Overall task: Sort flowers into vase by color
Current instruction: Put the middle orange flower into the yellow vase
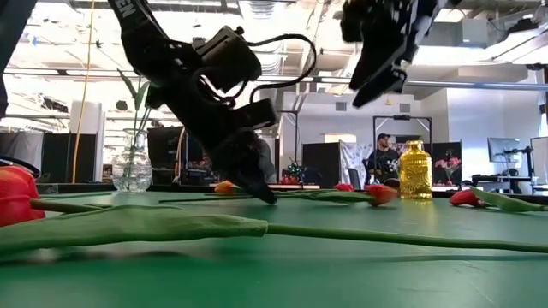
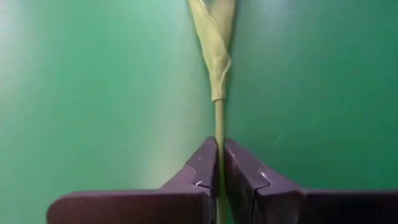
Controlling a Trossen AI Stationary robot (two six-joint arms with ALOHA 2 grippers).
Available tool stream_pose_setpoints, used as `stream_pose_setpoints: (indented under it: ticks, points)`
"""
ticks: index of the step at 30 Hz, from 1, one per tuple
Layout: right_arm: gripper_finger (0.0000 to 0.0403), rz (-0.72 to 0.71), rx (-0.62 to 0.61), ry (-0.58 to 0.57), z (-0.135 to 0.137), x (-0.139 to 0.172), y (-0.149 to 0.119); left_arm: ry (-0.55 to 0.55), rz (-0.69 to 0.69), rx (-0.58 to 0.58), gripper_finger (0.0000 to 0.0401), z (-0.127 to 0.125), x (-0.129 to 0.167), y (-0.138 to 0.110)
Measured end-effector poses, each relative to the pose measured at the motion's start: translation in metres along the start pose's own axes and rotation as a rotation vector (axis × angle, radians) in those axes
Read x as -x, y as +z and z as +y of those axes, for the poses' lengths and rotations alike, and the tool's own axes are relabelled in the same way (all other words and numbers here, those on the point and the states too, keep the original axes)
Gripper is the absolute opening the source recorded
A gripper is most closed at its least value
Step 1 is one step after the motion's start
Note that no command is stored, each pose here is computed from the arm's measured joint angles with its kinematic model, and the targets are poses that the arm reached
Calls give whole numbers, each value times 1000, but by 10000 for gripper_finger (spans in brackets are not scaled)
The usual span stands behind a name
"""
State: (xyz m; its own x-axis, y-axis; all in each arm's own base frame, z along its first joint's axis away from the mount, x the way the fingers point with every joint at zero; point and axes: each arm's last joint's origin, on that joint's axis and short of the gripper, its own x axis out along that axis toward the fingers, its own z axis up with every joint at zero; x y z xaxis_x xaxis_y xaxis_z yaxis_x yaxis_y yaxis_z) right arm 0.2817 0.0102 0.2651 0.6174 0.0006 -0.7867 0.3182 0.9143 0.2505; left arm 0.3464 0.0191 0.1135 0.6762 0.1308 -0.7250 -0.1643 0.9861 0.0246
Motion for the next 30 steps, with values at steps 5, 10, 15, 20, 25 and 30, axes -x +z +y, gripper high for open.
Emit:
stream_pose_setpoints:
  ticks: [5,10,15,20,25,30]
  points:
    - [244,-136,-5,-62,5,34,-2,83,-169,10,2,27,43,35]
    - [244,-265,-27,14,14,66,-4,63,-384,87,1,51,96,64]
    - [244,-426,19,47,31,81,-2,-67,-664,175,0,63,144,89]
    - [244,-643,109,-57,38,82,15,-241,-918,191,0,62,172,107]
    - [244,-850,172,37,34,88,43,-346,-1007,177,0,57,181,113]
    - [244,-934,160,89,23,94,55,-426,-1031,143,0,51,184,114]
